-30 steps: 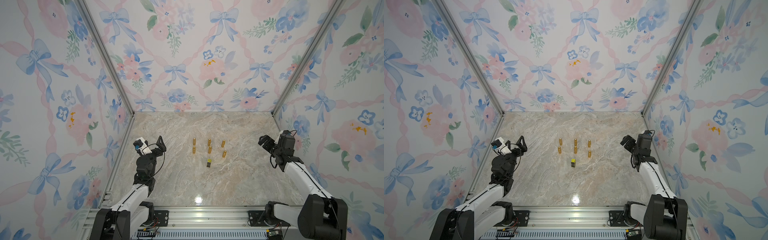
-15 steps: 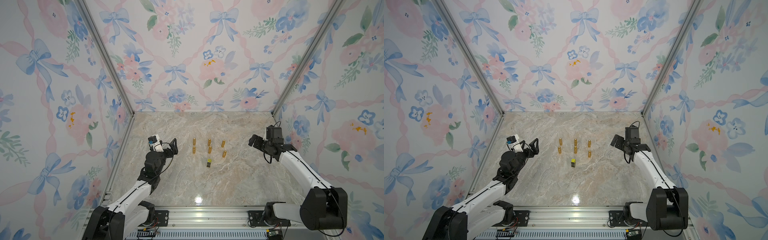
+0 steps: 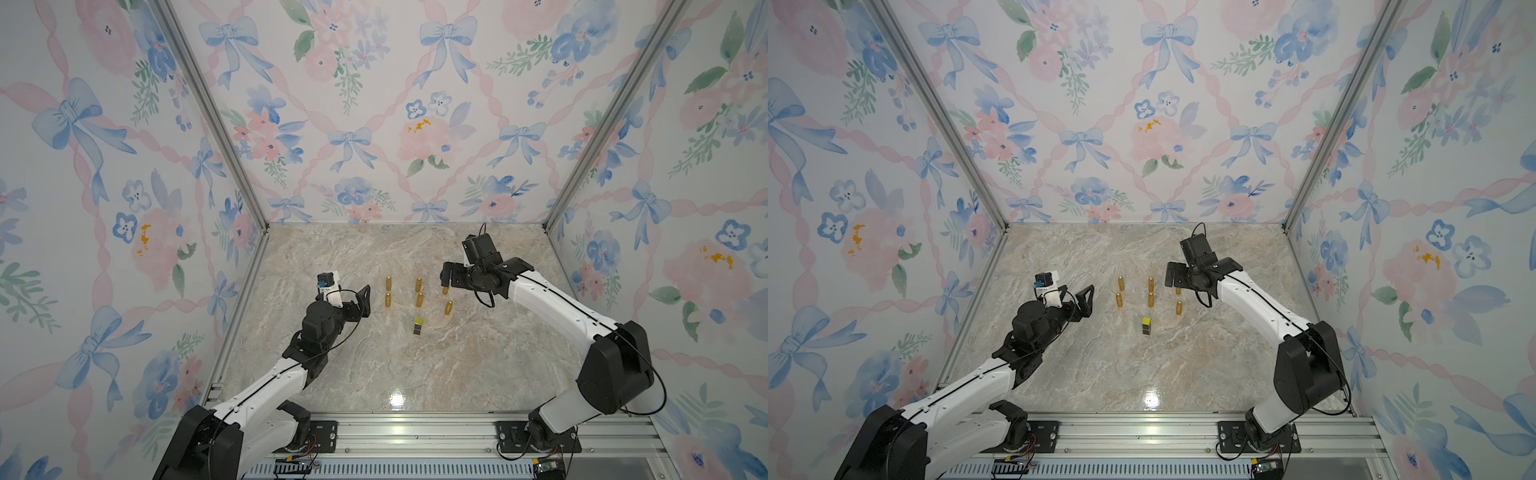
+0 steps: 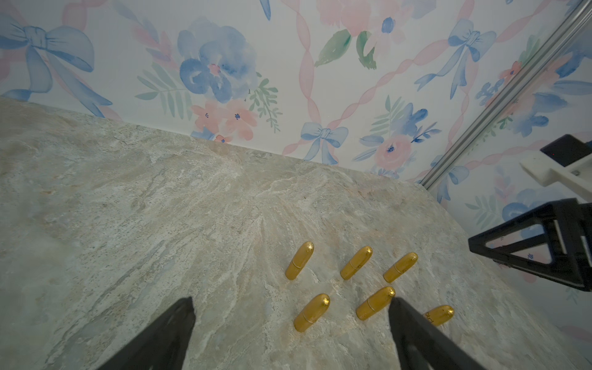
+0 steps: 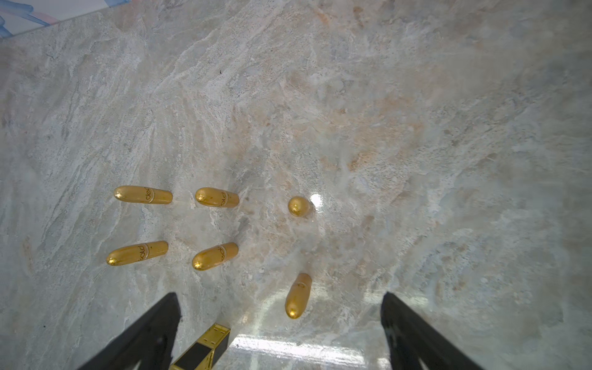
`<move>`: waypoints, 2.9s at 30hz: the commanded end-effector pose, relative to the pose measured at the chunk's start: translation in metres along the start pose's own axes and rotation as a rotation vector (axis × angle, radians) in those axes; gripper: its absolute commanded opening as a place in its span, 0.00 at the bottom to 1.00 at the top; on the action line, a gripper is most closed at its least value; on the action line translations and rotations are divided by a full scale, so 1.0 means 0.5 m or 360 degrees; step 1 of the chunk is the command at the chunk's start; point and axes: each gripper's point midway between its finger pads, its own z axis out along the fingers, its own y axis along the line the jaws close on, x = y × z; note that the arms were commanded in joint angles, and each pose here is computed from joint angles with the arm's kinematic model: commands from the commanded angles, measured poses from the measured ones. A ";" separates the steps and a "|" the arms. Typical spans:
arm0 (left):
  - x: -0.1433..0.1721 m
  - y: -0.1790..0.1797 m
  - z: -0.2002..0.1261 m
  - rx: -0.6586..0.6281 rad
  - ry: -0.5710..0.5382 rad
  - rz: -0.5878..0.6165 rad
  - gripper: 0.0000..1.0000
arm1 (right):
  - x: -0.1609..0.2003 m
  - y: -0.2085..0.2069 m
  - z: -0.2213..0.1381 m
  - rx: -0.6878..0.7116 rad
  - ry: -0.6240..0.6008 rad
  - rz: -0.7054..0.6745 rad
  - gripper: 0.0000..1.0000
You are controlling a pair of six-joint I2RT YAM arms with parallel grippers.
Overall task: Open the lipstick cap
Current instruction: Pick up the lipstick at the center of the board.
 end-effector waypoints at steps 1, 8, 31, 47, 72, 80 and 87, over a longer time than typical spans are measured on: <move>0.000 -0.025 0.010 0.0022 0.0029 0.0064 0.98 | 0.014 -0.017 0.034 0.0135 0.0095 0.0019 0.95; 0.032 -0.087 0.033 0.0134 0.0123 0.0163 0.98 | 0.014 -0.029 0.100 0.0208 0.0151 -0.0026 0.84; 0.131 -0.232 0.076 0.0472 0.0364 0.0412 0.98 | 0.021 -0.052 0.213 0.0261 0.0299 -0.0180 0.60; 0.135 -0.226 0.085 0.0427 0.0366 0.0421 0.98 | 0.041 -0.048 0.251 0.0278 0.0362 -0.0246 0.40; 0.125 -0.227 0.083 0.0420 0.0341 0.0439 0.98 | 0.019 -0.041 0.219 0.0268 0.0317 -0.0303 0.19; 0.100 -0.220 0.076 0.0381 0.0274 0.0491 0.98 | -0.016 -0.017 0.125 0.0174 0.0240 -0.0351 0.18; 0.082 -0.263 0.057 0.0563 0.0244 0.0543 0.98 | -0.011 0.019 0.007 0.0007 0.0231 -0.0373 0.19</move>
